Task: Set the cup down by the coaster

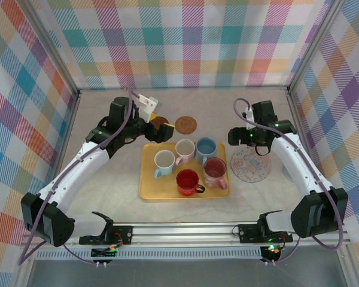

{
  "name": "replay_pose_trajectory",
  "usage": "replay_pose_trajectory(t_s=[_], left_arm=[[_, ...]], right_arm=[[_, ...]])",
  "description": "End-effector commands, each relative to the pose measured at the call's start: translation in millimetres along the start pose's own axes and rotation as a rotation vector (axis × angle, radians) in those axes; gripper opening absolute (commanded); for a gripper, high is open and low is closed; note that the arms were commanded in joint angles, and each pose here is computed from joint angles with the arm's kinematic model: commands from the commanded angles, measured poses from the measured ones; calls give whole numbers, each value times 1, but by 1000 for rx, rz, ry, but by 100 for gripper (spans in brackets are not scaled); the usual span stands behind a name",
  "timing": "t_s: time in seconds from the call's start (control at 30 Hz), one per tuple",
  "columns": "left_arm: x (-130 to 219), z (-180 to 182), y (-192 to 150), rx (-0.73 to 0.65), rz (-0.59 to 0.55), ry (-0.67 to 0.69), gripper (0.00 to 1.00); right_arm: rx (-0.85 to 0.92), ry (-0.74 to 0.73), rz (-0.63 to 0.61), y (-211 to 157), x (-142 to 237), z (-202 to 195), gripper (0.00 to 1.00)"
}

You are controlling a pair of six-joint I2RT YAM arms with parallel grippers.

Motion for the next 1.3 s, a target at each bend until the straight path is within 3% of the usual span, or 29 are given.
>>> replay_pose_trajectory(t_s=[0.0,0.23,0.43,1.27], left_arm=[[-2,-7,-10,-70,56,-11,100],[-10,-11,-26,-138,142,-15,100],[-14,-8,-30,-139,143,-20,100],[-30,-2,-41,-109,144,-19,100]], right_arm=[[-65,7,79,-12,-14,-5,85],[-77,54,199,-27,-54,-7,80],[-110,85,307,-33,-86,-9,70],[-44,33,519,-52,-143,-9,58]])
Point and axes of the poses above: each hand's point on the last joint's axis, 136 mm out from that joint toward the fingers, its own x axis back along the fingers, its own z axis along the line the jaws close on, y = z × x, the point moved 10 cm from there along x, back along the fingers, and after that the axes turned 15 degrees about x, right-handed, at the moved point
